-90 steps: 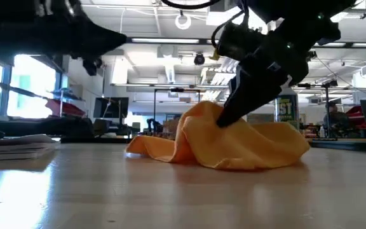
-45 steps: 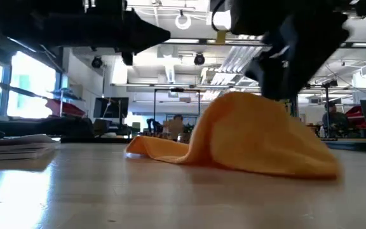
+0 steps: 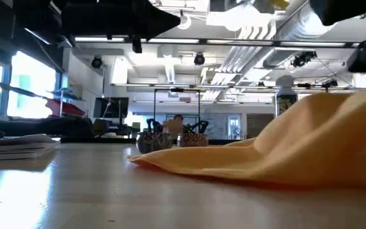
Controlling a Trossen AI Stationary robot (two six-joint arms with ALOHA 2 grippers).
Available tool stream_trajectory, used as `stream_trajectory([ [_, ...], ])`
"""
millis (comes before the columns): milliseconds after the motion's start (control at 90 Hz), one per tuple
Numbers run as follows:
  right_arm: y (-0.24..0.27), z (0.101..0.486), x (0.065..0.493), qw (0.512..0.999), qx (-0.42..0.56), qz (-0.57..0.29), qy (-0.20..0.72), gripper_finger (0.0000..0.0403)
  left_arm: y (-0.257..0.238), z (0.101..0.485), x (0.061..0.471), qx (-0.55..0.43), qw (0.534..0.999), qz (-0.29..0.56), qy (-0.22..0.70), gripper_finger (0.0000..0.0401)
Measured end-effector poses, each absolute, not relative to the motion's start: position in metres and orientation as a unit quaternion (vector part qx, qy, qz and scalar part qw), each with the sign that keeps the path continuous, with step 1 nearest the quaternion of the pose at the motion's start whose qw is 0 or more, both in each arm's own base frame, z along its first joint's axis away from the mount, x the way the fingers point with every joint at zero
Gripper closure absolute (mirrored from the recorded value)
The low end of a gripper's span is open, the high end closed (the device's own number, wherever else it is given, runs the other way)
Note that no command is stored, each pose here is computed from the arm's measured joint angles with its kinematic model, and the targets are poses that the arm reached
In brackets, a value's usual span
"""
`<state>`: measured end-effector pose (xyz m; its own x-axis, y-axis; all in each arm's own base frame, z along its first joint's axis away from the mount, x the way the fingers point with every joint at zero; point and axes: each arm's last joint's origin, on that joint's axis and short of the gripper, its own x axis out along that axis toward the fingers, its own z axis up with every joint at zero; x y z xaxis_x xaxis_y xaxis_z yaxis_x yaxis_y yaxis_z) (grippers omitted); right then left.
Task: Apply microfiber cloth
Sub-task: Spray the cellphone
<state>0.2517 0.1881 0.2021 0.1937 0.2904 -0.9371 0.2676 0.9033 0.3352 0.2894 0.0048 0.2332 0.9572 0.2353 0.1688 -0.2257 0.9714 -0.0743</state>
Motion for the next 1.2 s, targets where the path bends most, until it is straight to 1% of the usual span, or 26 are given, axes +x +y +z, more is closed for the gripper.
stream_trajectory([
  [133,0.180,0.228,0.243,0.755,0.207,-0.022,0.622,0.0199,0.005,0.235,0.297,-0.027,0.989,0.117,-0.089,0.0401],
  [200,0.170,0.239,0.234,0.753,0.176,-0.069,0.631,0.0199,0.005,0.235,0.300,-0.026,0.989,0.118,-0.088,0.0401],
  [256,0.160,0.242,0.223,0.745,0.144,-0.126,0.639,0.0199,0.005,0.233,0.302,-0.025,0.989,0.119,-0.085,0.0401],
  [322,0.148,0.240,0.209,0.715,0.112,-0.191,0.663,0.0199,0.005,0.229,0.303,-0.024,0.990,0.119,-0.078,0.0401],
  [378,0.138,0.235,0.198,0.675,0.091,-0.235,0.693,0.0199,0.005,0.227,0.305,-0.024,0.990,0.118,-0.073,0.0401],
  [456,0.129,0.223,0.185,0.618,0.076,-0.268,0.735,0.0199,0.004,0.222,0.307,-0.023,0.991,0.117,-0.061,0.0401],
  [489,0.126,0.216,0.183,0.602,0.082,-0.270,0.747,0.0199,0.004,0.219,0.307,-0.021,0.992,0.117,-0.048,0.0401],
  [600,0.118,0.189,0.177,0.567,0.119,-0.263,0.772,0.0199,0.004,0.213,0.308,-0.017,0.993,0.117,-0.022,0.0401],
  [700,0.108,0.168,0.168,0.538,0.132,-0.279,0.785,0.0199,0.004,0.209,0.308,-0.014,0.993,0.118,-0.003,0.0401],
  [822,0.096,0.156,0.157,0.494,0.147,-0.333,0.790,0.0199,0.004,0.207,0.308,-0.008,0.993,0.118,0.009,0.0401],
  [967,0.090,0.147,0.150,0.496,0.141,-0.368,0.774,0.0199,0.004,0.206,0.308,0.008,0.993,0.118,0.013,0.0401],
  [1067,0.090,0.145,0.152,0.507,0.139,-0.383,0.759,0.0199,0.004,0.206,0.308,0.008,0.993,0.118,0.014,0.0401],
  [1200,0.092,0.141,0.157,0.535,0.152,-0.377,0.740,0.0199,0.004,0.206,0.308,0.008,0.993,0.118,0.014,0.0401],
])
